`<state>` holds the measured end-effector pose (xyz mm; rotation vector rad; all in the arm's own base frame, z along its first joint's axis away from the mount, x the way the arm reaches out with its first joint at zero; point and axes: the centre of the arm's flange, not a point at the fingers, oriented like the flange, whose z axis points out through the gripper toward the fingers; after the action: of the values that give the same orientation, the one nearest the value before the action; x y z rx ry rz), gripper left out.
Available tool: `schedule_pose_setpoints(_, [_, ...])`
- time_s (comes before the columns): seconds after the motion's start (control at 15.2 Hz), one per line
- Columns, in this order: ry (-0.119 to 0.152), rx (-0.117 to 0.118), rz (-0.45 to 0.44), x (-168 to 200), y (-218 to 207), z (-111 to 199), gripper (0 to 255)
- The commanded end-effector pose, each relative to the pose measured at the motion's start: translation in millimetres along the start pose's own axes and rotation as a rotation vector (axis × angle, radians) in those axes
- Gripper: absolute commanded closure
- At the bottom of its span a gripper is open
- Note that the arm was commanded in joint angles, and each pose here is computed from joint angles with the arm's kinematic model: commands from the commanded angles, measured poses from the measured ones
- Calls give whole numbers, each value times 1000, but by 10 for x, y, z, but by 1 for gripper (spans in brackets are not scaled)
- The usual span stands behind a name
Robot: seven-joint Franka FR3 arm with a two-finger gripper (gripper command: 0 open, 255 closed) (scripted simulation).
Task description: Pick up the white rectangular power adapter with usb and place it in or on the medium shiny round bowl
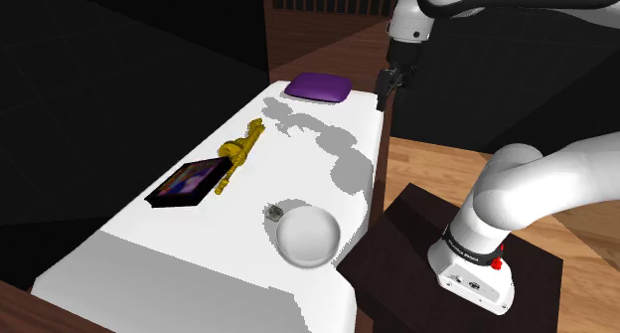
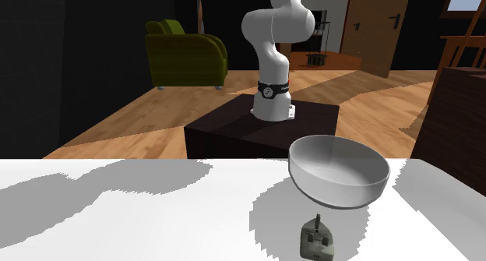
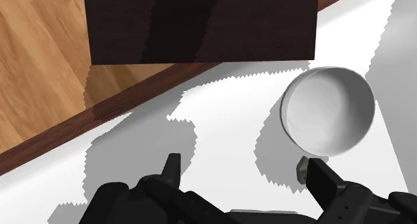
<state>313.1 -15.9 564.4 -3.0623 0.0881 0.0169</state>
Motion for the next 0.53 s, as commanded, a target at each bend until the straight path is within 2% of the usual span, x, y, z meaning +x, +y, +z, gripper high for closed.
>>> schedule_pose_setpoints(0.0, [0, 0, 0, 0, 0, 0, 0])
schedule_pose_setpoints(0.46, [7, -16, -1, 363, -499, 700, 0])
